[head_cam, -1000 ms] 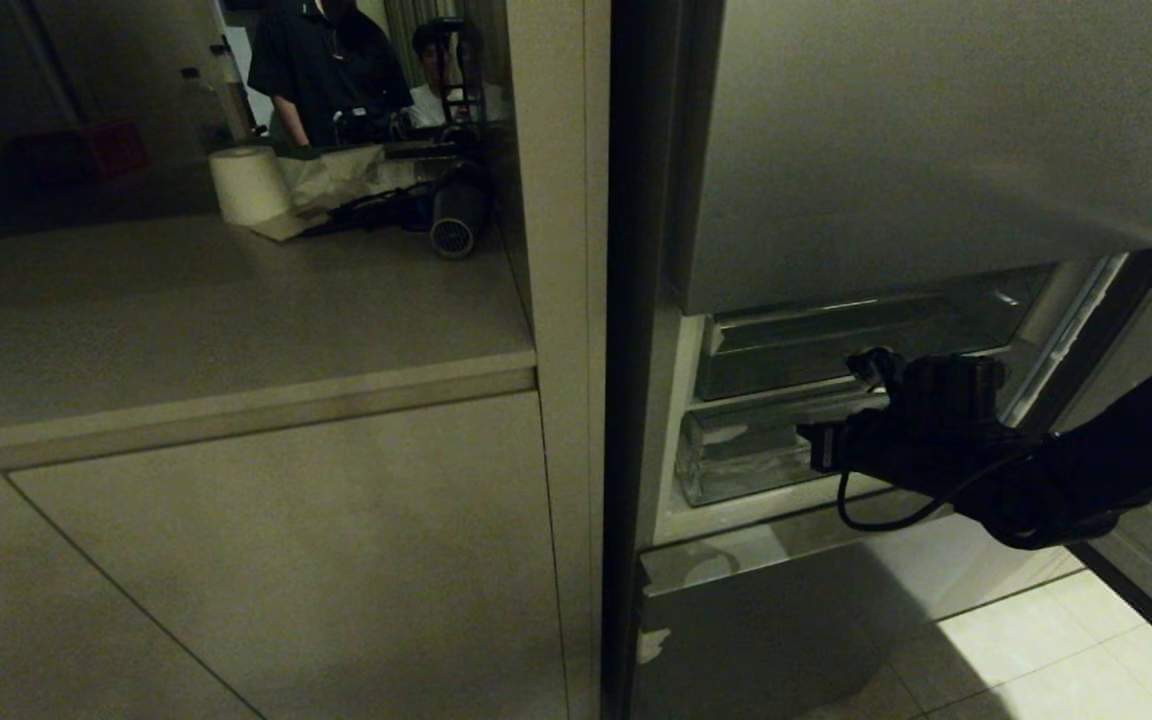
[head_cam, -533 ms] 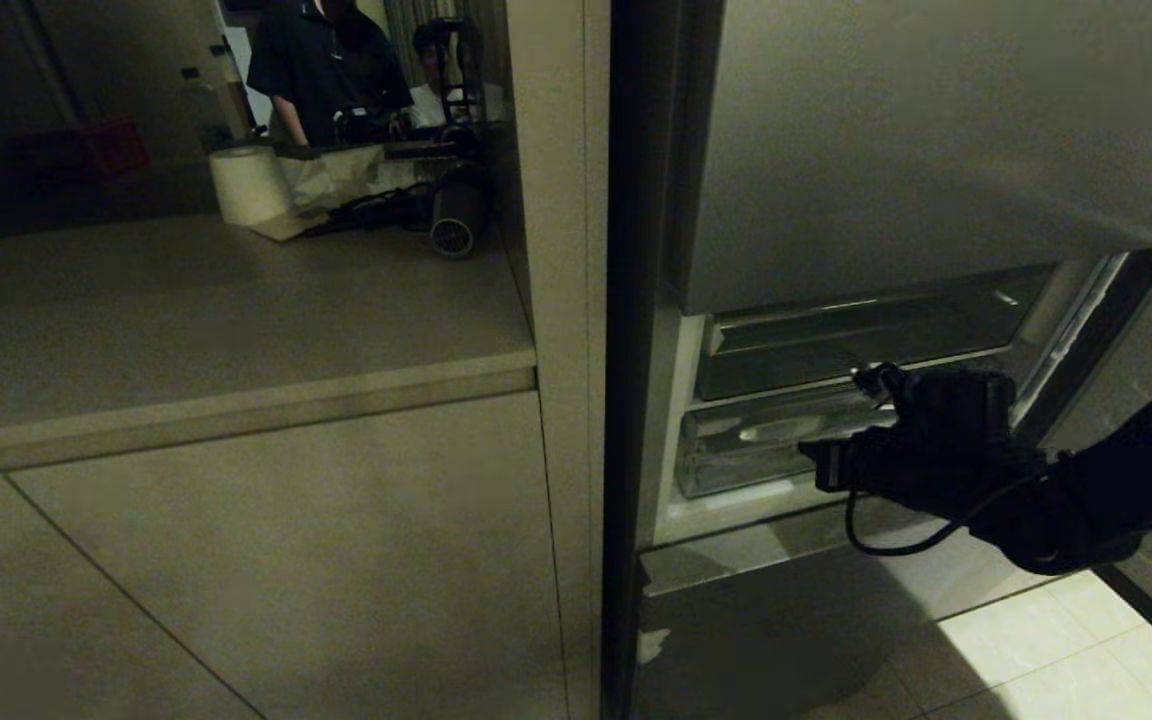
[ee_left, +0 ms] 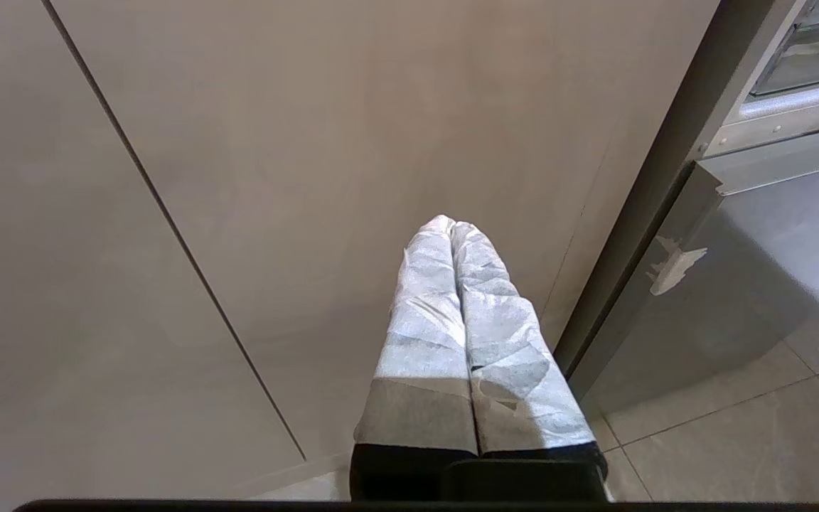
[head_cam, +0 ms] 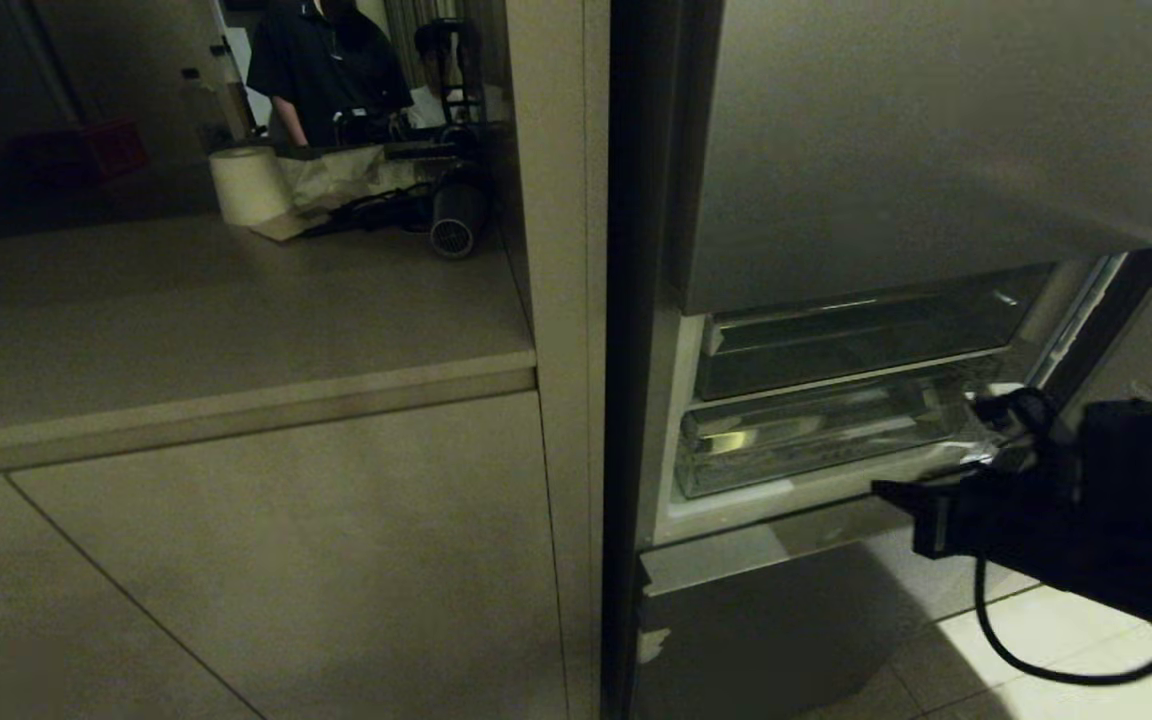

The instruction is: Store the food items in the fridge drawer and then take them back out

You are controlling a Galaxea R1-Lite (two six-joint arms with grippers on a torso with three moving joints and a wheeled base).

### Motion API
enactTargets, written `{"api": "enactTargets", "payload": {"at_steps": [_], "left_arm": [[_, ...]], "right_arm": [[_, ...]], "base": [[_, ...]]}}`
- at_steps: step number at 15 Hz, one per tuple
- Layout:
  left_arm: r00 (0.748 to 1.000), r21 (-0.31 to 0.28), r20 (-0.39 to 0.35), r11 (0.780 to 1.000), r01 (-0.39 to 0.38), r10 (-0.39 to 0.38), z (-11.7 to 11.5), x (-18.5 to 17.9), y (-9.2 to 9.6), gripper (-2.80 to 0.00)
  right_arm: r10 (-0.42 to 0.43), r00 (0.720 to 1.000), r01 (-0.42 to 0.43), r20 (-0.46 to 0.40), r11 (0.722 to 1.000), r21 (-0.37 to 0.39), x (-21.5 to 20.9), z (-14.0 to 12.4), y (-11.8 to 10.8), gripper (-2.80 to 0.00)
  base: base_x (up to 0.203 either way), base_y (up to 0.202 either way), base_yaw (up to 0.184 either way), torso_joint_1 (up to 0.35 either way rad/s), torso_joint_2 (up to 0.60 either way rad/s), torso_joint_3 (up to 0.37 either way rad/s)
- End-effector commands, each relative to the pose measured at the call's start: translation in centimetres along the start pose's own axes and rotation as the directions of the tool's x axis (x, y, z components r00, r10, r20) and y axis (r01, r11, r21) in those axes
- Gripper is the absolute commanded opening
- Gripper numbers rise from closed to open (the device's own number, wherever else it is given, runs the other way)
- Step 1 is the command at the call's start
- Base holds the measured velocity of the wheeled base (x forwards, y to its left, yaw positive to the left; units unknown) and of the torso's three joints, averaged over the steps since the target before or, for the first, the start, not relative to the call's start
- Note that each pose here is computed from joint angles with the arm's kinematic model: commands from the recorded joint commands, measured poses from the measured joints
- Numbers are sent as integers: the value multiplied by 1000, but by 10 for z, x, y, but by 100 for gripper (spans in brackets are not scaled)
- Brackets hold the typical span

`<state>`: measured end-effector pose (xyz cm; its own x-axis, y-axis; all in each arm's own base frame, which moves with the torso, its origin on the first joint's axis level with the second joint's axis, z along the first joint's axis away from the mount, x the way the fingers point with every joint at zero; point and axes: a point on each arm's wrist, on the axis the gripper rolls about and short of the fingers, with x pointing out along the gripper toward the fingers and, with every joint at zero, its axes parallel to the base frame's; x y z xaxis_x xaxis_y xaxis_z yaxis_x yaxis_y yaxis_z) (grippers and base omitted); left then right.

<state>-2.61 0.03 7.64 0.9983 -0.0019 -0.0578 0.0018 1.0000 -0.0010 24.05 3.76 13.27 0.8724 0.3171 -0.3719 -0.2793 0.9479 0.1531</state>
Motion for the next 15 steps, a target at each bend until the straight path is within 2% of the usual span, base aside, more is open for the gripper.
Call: {"api": "enactTargets", "payload": {"at_steps": [1, 5, 7, 10, 13, 14, 15], "left_arm": [[1000, 0, 0, 1000, 0, 0, 0, 0, 0, -280], [1000, 0, 0, 1000, 0, 0, 0, 0, 0, -280], [1000, 0, 0, 1000, 0, 0, 0, 0, 0, -280], [1000, 0, 0, 1000, 0, 0, 0, 0, 0, -280], [1000, 0, -1, 1000, 0, 0, 0, 0, 0, -280], [1000, 0, 0, 1000, 0, 0, 0, 0, 0, -280], [1000, 0, 0, 1000, 0, 0, 0, 0, 0, -280]], "right_arm": [[4, 986, 0, 165, 1000, -30, -84, 3, 16, -280], [-56, 944, 72, 325, 997, -36, -180, -41, 28, -280], [-90, 920, 115, 382, 992, -43, -206, -72, 32, -280], [-128, 891, 187, 436, 977, -97, -219, -120, 33, -280], [-159, 842, 266, 516, 954, -140, -224, -144, 33, -280], [-220, 845, 321, 487, 938, -133, -222, -152, 31, -280], [-253, 861, 341, 441, 931, -131, -219, -157, 29, -280]], "base": [[0, 0, 0, 0, 0, 0], [0, 0, 0, 0, 0, 0], [0, 0, 0, 0, 0, 0], [0, 0, 0, 0, 0, 0], [0, 0, 0, 0, 0, 0], [0, 0, 0, 0, 0, 0], [0, 0, 0, 0, 0, 0]]}}
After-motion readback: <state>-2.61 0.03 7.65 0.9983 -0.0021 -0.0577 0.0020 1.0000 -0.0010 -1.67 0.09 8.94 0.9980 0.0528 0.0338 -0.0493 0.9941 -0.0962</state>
